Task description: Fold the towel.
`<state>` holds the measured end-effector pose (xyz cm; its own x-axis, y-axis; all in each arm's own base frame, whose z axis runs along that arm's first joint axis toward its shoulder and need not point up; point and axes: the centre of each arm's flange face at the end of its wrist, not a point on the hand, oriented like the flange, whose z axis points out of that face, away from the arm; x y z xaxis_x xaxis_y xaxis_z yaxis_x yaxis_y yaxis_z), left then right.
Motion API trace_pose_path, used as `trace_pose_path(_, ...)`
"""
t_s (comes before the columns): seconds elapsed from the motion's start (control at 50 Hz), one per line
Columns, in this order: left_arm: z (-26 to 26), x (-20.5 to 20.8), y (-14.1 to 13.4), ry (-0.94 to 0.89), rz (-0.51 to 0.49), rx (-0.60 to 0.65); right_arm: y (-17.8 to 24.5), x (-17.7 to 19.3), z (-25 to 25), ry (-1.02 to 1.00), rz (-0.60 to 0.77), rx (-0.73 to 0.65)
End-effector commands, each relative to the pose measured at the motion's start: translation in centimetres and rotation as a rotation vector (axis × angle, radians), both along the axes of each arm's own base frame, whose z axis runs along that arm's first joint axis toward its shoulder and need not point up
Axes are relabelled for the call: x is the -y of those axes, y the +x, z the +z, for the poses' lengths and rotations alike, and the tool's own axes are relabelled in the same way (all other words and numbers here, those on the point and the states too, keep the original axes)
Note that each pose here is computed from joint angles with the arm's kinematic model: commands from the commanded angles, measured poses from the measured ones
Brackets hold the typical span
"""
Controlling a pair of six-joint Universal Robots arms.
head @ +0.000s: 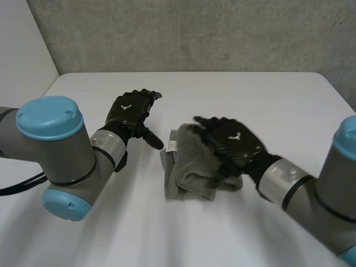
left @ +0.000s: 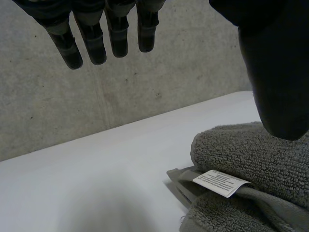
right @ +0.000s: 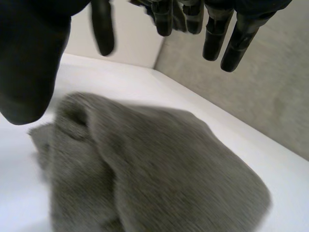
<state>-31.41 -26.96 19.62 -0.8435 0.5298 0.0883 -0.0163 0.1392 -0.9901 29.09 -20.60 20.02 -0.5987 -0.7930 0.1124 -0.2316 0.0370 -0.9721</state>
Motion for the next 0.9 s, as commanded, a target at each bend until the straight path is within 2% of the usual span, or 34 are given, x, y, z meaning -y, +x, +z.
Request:
trace_pose_path(0.02, 0.3, -0.2, 0.5, 0.0, 0.009, 0.0, 2.6, -1.8, -0.8, -0.069, 0.046, 0.0)
trace_pose_path(0.32, -0.4, -0.4, 2.0, 0.026, 0.038, 0.013, 4.8, -1.5, -4.4, -0.156, 0.083, -0.123)
trace_pose_path(0.56, -0.7, -0.2, 2.1, 0.025, 0.043, 0.012, 4.4, -0.9, -3.4, -0.22, 0.054, -0.102)
trace_pose_path(0.72, -0.6, -0.1, 2.3, 0.025, 0.046, 0.012, 1.9, 0.2, 0.6, -0.293, -0.024, -0.054)
trace_pose_path(0.82, -0.5, -0.2, 2.2, 0.02, 0.042, 0.012, -3.3, 3.1, 1.0, -0.294, -0.167, -0.095)
trace_pose_path(0.9, -0.3, -0.4, 1.8, 0.012, 0.03, 0.013, -5.6, 3.9, 0.0, -0.273, -0.198, -0.131)
